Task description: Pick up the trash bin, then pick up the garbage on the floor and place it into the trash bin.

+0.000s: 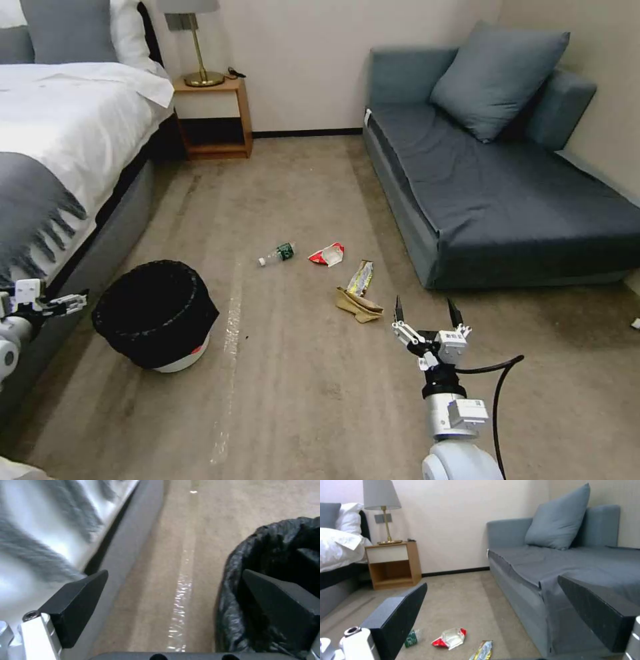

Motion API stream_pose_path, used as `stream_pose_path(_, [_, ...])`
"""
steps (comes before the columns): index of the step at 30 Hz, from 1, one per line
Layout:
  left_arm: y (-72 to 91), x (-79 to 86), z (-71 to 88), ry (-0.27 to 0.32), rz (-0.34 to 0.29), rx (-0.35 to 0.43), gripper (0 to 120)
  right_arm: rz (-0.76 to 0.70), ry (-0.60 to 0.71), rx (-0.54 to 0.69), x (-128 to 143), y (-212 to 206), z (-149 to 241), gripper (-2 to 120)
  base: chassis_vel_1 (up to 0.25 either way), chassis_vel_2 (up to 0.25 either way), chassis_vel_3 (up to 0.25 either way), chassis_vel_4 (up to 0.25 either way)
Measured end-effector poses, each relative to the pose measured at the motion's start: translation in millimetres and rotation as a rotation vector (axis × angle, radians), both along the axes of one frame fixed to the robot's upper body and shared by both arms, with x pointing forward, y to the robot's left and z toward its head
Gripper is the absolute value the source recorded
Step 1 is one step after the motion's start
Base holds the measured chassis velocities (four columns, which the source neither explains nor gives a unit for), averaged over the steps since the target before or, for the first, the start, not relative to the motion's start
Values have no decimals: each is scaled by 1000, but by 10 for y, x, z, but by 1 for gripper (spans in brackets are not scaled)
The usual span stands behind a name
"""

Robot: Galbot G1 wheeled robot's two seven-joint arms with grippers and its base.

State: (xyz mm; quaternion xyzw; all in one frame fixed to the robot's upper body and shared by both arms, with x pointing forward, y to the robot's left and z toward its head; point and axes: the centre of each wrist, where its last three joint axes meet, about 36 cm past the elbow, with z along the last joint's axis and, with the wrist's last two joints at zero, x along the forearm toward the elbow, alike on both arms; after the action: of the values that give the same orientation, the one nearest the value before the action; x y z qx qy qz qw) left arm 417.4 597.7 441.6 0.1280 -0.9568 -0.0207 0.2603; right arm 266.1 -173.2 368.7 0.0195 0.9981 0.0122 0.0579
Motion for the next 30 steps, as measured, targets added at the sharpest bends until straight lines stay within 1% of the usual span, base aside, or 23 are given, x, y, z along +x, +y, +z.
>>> stream_pose_path(3, [-26, 125, -45, 9, -22, -45, 100, -2, 1, 2, -26, 2, 22, 100, 0, 0, 0, 0])
stream_pose_path(4, [-26, 125, -45, 9, -22, -45, 100, -2, 1, 2, -26, 2, 22, 100, 0, 0, 0, 0])
stream_pose_path(8, [-114, 314, -143, 50, -45, -89, 100, -11, 5, -2, -52, -20, 39, 100, 0, 0, 0, 0])
stream_pose_path(9, [-114, 314, -143, 50, -45, -89, 100, -11, 5, -2, -52, -20, 39, 100, 0, 0, 0, 0])
stream_pose_path(13, [-162, 439, -236, 125, -54, -105, 100, -19, 5, -6, -55, -43, 59, 100, 0, 0, 0, 0])
stream_pose_path(14, [-162, 439, -236, 125, -54, -105, 100, -19, 5, -6, -55, -43, 59, 100, 0, 0, 0, 0])
stream_pose_path(16, [-161, 486, -271, 158, -50, -114, 100, -22, 6, -7, -52, -48, 62, 100, 0, 0, 0, 0])
stream_pose_path(19, [-152, 526, -311, 174, -48, -128, 100, -23, 6, -7, -51, -49, 63, 100, 0, 0, 0, 0])
stream_pose_path(22, [-145, 601, -376, 189, -45, -155, 100, -27, 8, -7, -59, -51, 66, 100, 0, 0, 0, 0])
stream_pose_path(24, [-144, 645, -401, 191, -40, -167, 95, -30, 8, -7, -64, -53, 67, 100, 0, 0, 0, 0])
stream_pose_path(25, [-144, 645, -401, 191, -40, -167, 95, -30, 8, -7, -64, -53, 67, 100, 0, 0, 0, 0])
stream_pose_path(29, [-144, 706, -414, 201, -29, -186, 77, -35, 10, -8, -67, -59, 65, 100, 0, 0, 0, 0])
stream_pose_path(30, [-144, 706, -414, 201, -29, -186, 77, -35, 10, -8, -67, -59, 65, 100, 0, 0, 0, 0])
